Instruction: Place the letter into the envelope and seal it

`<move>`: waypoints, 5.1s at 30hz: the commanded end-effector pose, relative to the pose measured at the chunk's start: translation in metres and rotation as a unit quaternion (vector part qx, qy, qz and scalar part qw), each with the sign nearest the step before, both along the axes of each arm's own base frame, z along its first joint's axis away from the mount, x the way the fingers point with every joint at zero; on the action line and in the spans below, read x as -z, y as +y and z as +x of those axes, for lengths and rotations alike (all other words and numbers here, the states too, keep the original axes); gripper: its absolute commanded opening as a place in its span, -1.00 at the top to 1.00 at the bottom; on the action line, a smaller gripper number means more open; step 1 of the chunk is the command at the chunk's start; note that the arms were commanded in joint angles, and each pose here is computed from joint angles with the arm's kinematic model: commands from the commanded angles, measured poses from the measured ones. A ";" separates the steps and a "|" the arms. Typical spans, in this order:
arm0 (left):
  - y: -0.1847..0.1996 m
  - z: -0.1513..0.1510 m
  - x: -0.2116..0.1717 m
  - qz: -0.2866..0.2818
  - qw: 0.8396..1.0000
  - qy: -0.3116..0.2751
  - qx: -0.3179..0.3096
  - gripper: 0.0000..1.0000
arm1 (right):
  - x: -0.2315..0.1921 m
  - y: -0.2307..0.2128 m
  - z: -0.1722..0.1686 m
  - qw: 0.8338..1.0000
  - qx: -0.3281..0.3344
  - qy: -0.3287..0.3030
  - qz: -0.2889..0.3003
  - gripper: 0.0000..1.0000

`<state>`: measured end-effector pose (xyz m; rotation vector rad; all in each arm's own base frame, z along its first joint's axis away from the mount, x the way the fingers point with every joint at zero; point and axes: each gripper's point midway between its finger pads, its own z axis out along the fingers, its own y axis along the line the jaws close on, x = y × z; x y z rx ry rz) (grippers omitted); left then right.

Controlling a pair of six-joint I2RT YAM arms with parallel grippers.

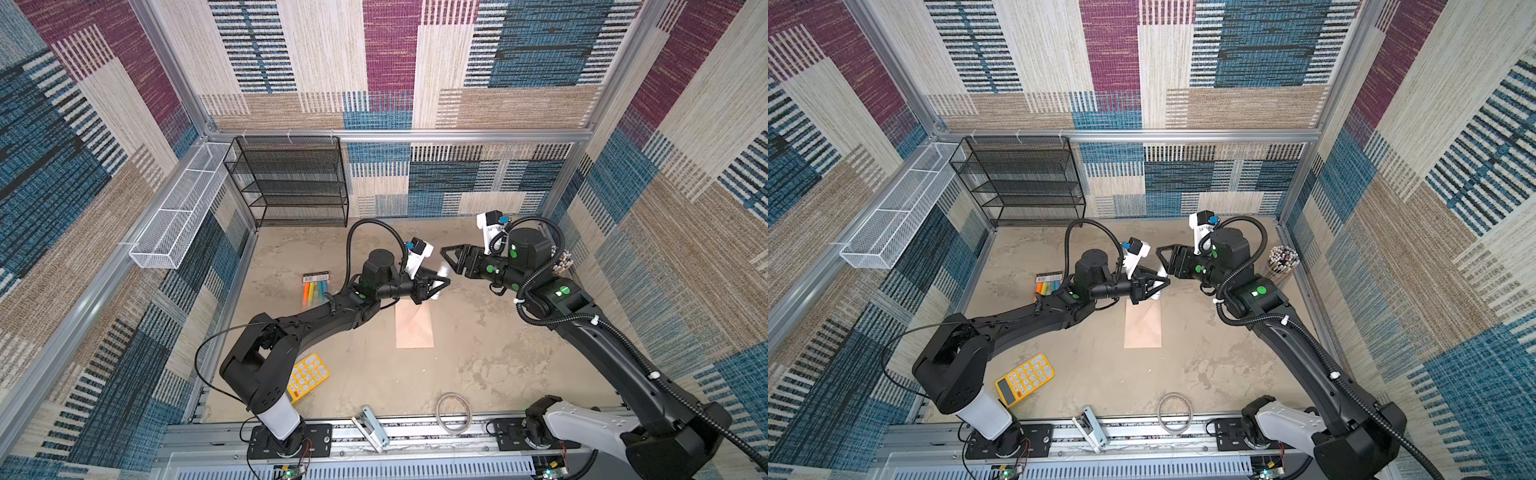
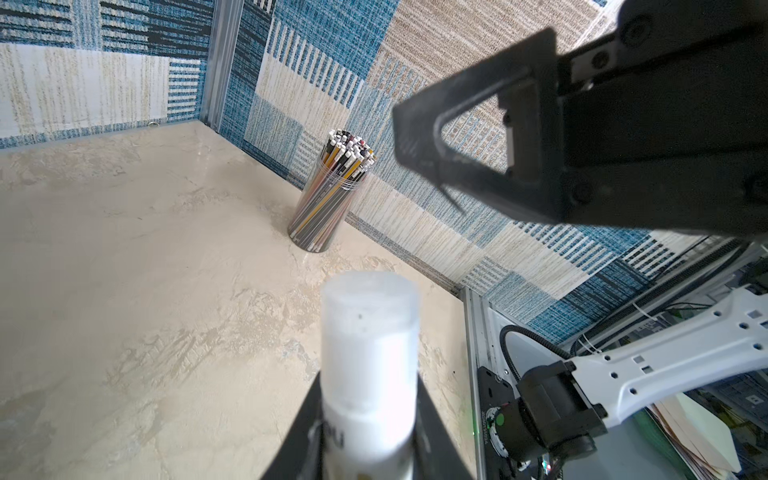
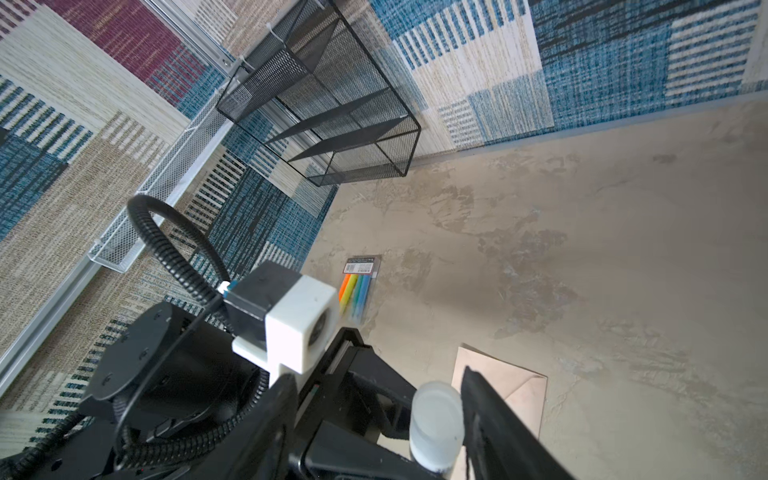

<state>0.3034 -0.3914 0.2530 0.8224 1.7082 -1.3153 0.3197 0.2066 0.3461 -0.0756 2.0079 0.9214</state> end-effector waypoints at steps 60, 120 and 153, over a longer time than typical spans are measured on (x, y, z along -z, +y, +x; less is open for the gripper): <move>0.019 0.007 -0.054 -0.060 0.991 -0.115 -0.027 1.00 | 0.072 0.036 -0.016 0.983 -0.131 0.043 -0.119 1.00; 0.192 -0.030 0.236 0.414 0.785 0.323 -0.328 0.40 | 0.095 0.000 -0.009 0.990 -0.036 -0.085 -0.103 0.05; 0.194 0.038 0.077 0.295 0.857 0.154 -0.394 -0.53 | 0.076 -0.109 0.038 0.914 0.190 -0.281 -0.225 -0.25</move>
